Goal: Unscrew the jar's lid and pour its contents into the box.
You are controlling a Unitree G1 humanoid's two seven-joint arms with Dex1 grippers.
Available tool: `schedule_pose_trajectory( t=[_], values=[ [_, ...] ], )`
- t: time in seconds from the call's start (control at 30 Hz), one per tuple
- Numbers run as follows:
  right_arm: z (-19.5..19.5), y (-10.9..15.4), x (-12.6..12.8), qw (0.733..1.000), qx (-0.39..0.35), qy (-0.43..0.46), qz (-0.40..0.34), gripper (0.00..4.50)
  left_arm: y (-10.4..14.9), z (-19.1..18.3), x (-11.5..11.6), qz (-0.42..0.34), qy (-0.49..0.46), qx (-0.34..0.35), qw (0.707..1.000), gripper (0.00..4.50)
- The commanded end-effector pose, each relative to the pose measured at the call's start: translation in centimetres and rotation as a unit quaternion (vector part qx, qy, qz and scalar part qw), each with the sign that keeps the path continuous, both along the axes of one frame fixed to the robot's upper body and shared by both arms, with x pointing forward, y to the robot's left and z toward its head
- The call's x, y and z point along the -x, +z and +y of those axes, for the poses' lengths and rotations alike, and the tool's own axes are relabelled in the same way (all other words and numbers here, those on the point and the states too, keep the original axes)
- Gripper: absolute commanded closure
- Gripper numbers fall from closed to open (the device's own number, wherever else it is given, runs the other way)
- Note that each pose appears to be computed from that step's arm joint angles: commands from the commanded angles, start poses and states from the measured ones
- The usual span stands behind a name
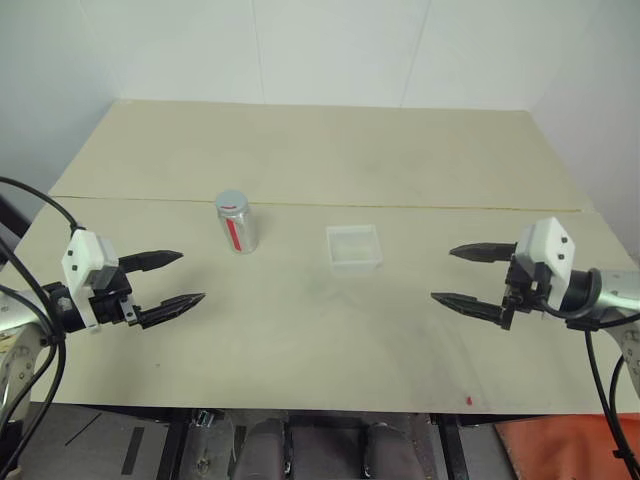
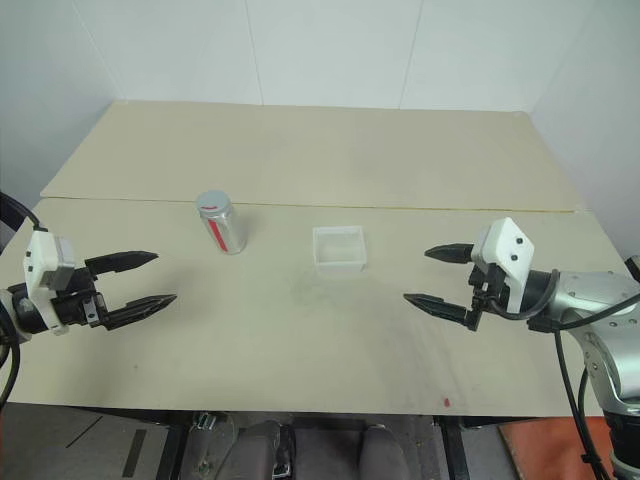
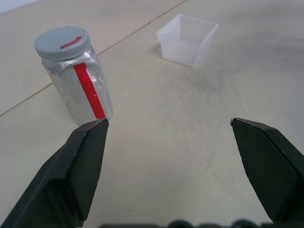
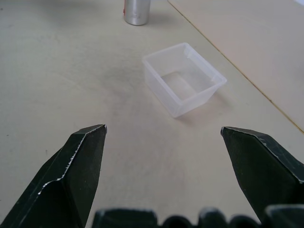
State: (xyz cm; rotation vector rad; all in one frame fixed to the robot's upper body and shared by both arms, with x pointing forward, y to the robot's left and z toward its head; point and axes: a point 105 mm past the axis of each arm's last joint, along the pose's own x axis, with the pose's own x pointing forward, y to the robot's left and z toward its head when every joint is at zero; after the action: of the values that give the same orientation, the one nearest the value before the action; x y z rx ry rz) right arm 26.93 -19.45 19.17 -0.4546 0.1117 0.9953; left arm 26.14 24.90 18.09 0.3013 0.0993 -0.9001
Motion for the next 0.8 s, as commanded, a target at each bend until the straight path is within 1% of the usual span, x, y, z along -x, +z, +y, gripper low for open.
schedule_pose_trajectory(
  t=[0.03,0.17,0.33,0.43,0.5,0.63,0.8],
  values=[
    [0.1,1.0,0.3,1.000,0.001,0.006,-0.015,0.00,1.2,0.0,0.2,-0.021,-0.002,-0.001,1.000,0.05],
    [0.0,1.0,0.3,1.000,0.001,0.008,-0.014,0.00,1.2,0.0,0.2,-0.020,-0.002,-0.001,1.000,0.05],
    [0.1,0.9,0.1,1.000,0.000,0.005,-0.016,0.00,1.2,0.0,-0.4,-0.044,0.022,-0.006,0.999,0.05],
    [0.3,0.7,-0.3,1.000,-0.003,-0.005,-0.021,0.00,1.0,0.1,-1.9,-0.078,0.091,0.004,0.993,0.05],
    [0.4,0.6,-0.5,1.000,-0.003,-0.010,-0.024,0.00,0.5,-0.4,-2.5,-0.094,0.125,0.021,0.987,0.05],
    [0.5,0.7,-0.7,1.000,-0.005,-0.011,-0.026,0.00,-0.4,-1.7,-3.3,-0.106,0.178,0.052,0.977,0.05],
    [0.8,0.7,-0.9,1.000,-0.004,-0.007,-0.028,0.00,-2.0,-2.8,-4.9,-0.116,0.262,0.086,0.954,0.05]
  ],
)
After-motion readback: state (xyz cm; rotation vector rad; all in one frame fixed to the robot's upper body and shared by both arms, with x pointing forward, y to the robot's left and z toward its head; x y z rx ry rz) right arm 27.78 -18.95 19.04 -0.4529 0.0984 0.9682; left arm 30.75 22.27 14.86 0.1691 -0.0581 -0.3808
